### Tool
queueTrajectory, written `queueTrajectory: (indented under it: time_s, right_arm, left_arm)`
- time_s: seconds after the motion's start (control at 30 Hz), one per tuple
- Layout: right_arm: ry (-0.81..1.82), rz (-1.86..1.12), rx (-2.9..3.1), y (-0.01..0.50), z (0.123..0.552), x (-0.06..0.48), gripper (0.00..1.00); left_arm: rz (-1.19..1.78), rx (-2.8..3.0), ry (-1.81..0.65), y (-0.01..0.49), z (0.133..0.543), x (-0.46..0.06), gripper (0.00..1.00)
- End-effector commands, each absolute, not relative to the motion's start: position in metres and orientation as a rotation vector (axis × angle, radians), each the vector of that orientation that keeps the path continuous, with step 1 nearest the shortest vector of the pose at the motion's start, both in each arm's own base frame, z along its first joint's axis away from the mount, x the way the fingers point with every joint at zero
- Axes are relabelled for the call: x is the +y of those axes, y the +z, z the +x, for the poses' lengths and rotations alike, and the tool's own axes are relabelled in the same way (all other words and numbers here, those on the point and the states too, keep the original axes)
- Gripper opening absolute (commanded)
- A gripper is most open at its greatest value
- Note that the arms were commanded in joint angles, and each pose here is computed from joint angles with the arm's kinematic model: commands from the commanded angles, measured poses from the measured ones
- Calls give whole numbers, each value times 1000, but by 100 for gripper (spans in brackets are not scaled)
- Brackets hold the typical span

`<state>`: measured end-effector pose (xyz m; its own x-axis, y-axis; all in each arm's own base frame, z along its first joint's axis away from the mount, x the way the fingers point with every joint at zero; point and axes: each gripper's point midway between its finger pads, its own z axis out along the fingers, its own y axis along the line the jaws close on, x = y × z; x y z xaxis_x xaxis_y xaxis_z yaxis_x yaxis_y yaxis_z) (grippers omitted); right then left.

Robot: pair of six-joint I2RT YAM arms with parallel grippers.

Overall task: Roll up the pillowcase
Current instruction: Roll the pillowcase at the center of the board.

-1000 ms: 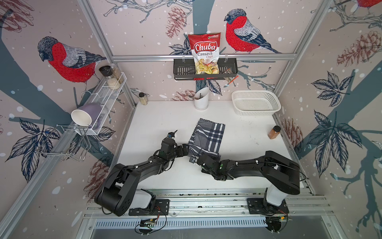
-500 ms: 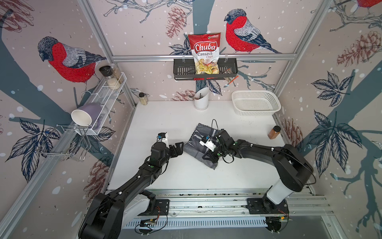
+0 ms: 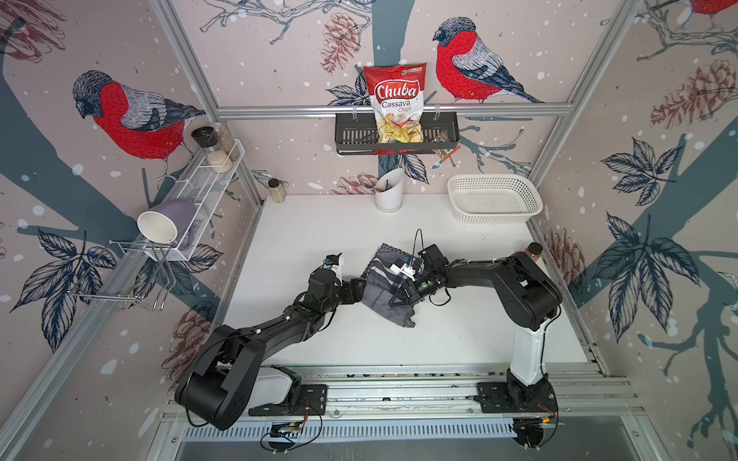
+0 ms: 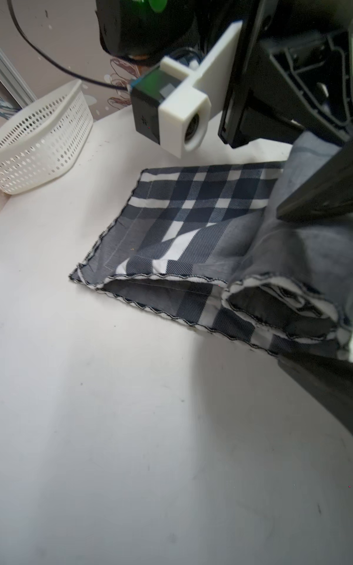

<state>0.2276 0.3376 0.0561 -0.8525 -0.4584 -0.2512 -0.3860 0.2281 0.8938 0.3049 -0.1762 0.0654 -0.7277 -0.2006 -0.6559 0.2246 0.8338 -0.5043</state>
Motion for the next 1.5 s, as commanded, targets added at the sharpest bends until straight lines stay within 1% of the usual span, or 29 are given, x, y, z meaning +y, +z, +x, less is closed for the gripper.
queueTrajectory:
  time_s: [0.0,0.07,0.13,0.17,0.2,0.23,0.27,0.3,0.33,0.37,0.4,0.43,0.47,0.5,0.57,0.63,0.7,0.8,0.97,1.0,1.03,1.07,1.1,1.13,1.17,1.2,1.27,1.33,1.47]
  right_arm:
    - [-1694,792,-2464,45,236,335,25]
    - [-1651,795,-2512,39,240,333,49]
    - [-1630,860,-2607,45,247,330,55]
    - [-1640,906,-2660,54,250,329,63]
    - [-1618,957,-2769,64,258,327,80]
    - [-1577,1009,-2876,74,265,324,86]
    - [-1492,1072,-3018,85,273,318,95]
    - [-1350,1135,-3187,95,283,312,100]
    - [-1187,1168,-3360,108,293,303,100]
    - [-941,1244,-3557,123,299,295,100]
    - [-702,1415,-3684,141,293,294,100]
    - [-528,1606,-3742,155,281,297,100]
    - [-351,1873,-3739,168,262,305,100]
    - [-235,2133,-3669,173,241,315,100]
    - [-57,2452,-3523,168,213,329,100]
    - [106,2512,-3430,151,205,338,100]
    - [318,2445,-3385,125,211,340,100]
    - [506,2456,-3235,84,219,343,100]
    - [481,2332,-3124,30,239,337,100]
    - [452,2333,-3105,24,239,336,96]
    - [414,2331,-3089,21,237,337,89]
    - [356,2315,-3087,20,235,338,71]
    - [291,2291,-3091,20,233,339,43]
    - [228,2270,-3098,22,230,340,27]
    - [136,2252,-3097,23,225,342,16]
    - [39,2223,-3098,24,222,343,10]
    - [-106,2137,-3114,27,219,343,3]
    - [-314,2051,-3095,29,213,344,0]
    - [-861,1866,-2976,51,198,352,0]
  left_arm:
    - [37,2244,-733,62,309,-178,58]
    - [31,2266,-726,54,310,-178,57]
    - [28,2309,-712,47,313,-180,57]
    - [30,2332,-701,44,315,-181,57]
    - [31,2358,-690,39,316,-182,57]
    - [38,2376,-689,36,318,-185,57]
    - [43,2391,-696,33,319,-188,56]
    - [47,2403,-706,31,320,-191,55]
    - [50,2408,-718,31,322,-193,55]
    - [52,2413,-728,31,323,-196,56]
    - [49,2418,-736,31,324,-197,56]
    - [49,2420,-746,30,324,-199,56]
    - [50,2420,-761,30,324,-201,56]
    - [53,2418,-773,29,324,-203,56]
    - [48,2423,-784,26,322,-204,56]
    - [47,2425,-786,25,320,-204,56]
    - [42,2425,-773,26,319,-201,56]
    - [25,2418,-765,30,319,-199,57]
    - [-14,2402,-777,36,326,-202,57]
    - [-14,2390,-790,38,326,-203,58]
    - [-24,2386,-794,40,327,-203,60]
    - [-44,2378,-786,43,328,-201,63]
    - [-68,2363,-777,49,330,-198,67]
    - [-87,2346,-765,55,331,-195,71]
    - [-118,2317,-746,65,333,-190,75]
    - [-157,2284,-719,75,334,-182,78]
    - [-220,2207,-676,96,334,-167,83]
    - [-251,2126,-676,116,330,-155,85]
    - [-235,2083,-730,128,323,-147,81]
